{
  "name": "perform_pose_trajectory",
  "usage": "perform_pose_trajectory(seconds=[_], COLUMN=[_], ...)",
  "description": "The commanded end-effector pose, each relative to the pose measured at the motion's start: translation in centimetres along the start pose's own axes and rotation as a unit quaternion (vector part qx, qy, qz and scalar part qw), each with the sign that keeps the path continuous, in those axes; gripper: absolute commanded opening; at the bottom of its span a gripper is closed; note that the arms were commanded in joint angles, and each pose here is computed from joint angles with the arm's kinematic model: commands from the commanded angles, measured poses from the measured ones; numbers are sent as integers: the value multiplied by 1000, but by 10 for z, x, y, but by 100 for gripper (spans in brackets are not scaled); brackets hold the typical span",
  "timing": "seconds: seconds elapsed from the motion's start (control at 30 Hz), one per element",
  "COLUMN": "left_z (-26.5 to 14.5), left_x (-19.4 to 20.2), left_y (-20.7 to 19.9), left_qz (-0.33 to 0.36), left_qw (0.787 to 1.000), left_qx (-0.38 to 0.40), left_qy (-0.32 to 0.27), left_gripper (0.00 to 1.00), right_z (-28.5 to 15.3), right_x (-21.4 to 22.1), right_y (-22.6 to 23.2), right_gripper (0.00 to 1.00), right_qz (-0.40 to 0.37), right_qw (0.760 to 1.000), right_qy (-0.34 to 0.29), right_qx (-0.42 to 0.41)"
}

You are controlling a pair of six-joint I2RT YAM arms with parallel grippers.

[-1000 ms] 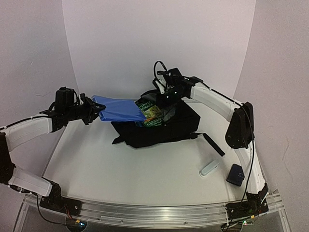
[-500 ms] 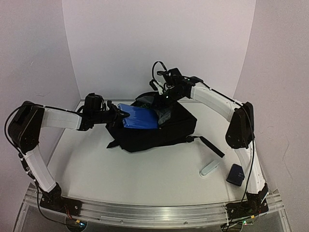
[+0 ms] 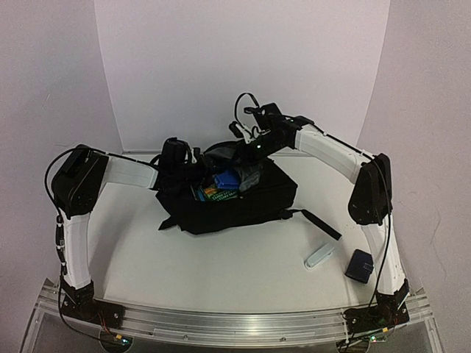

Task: Pack the student bag
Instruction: Place the stationery in the student bag.

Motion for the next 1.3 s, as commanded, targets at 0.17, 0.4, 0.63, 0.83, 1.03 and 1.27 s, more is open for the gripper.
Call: perform_pose_trajectory(seconds=[0.17, 0.4, 0.63, 0.83, 1.03, 1.27], left_z=[-70, -125, -113, -104, -100, -105], left_x=[5, -1, 0, 3, 7, 10], left_y=[-56, -41, -5, 9, 21, 27], left_qz=[103, 107, 88, 79, 70, 58], left_qw=[991, 977, 972, 970, 967, 963], left_qx=[-87, -186, -215, -220, -234, -253], left_qy=[-6, -8, 44, 62, 75, 71], left_gripper=[99, 100, 100, 99, 90, 76], right_z=[-74, -67, -83, -82, -47, -12], right_x=[-23, 7, -4, -11, 14, 45], right_y=[11, -7, 6, -54, -86, -102], right_gripper=[0, 0, 75, 85, 84, 78], right_qz=[-38, -118, -127, -66, -34, 2], right_qw=[997, 993, 992, 995, 995, 994], right_qy=[-60, -9, 3, 0, 49, 99], right_qx=[-44, -3, -21, 71, 77, 56])
Point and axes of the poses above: each gripper's point midway between its finger pads, its own z axis out along the fingers, its own y axis along the line the jaws close on, x = y × z, the point moved 6 cm from there along -z, back along the fingers, and after that the axes turned 4 degrees about z, right-handed, at the moved point
